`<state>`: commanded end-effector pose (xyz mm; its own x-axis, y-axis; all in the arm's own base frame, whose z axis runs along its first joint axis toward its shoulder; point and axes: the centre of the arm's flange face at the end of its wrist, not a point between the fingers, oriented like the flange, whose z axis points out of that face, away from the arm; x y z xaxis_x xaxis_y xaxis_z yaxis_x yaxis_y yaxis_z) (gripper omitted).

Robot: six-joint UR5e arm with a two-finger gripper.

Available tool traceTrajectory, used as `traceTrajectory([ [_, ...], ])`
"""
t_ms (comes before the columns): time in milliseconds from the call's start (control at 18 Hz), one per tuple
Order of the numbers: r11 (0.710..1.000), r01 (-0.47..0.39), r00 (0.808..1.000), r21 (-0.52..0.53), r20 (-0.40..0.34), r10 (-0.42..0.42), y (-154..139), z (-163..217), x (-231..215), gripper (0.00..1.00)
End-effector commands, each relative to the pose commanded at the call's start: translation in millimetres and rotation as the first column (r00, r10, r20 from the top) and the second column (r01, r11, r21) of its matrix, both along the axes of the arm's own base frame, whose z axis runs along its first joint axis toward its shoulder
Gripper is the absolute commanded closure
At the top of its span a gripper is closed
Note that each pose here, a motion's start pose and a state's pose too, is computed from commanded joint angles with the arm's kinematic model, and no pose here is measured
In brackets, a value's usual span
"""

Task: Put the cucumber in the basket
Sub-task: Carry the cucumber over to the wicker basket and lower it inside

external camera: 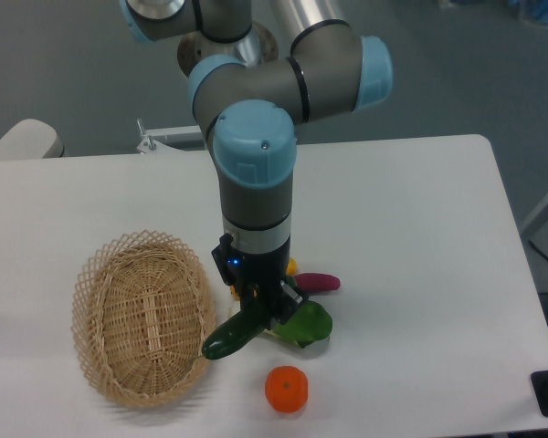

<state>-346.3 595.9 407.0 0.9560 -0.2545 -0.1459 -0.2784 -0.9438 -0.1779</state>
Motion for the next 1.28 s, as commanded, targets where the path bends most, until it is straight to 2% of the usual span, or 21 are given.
traceTrajectory([
  [222,0.999,-0.028,0.999,-0.016,0.019,0.028,11.4,-13.4,20.3,0.64],
  [444,0.986,-0.144,0.987,-0.085,0.054,0.148,14.9,-51.4,57.3,0.64],
  [500,0.975,-0.200,0.977,-0.101,0.056,0.206,16.3,-58.4,66.0,0.64],
  [667,0.922,-0.368,0.924,-0.119,0.058,0.377,24.4,-67.9,92.6,0.64],
  [889,0.894,-0.412,0.901,-0.175,0.068,0.428,39.2,-105.7,138.3,0.64],
  [1278,0.912,-0.368,0.926,-0.181,0.012,0.376,44.7,-144.3,181.0,0.64],
])
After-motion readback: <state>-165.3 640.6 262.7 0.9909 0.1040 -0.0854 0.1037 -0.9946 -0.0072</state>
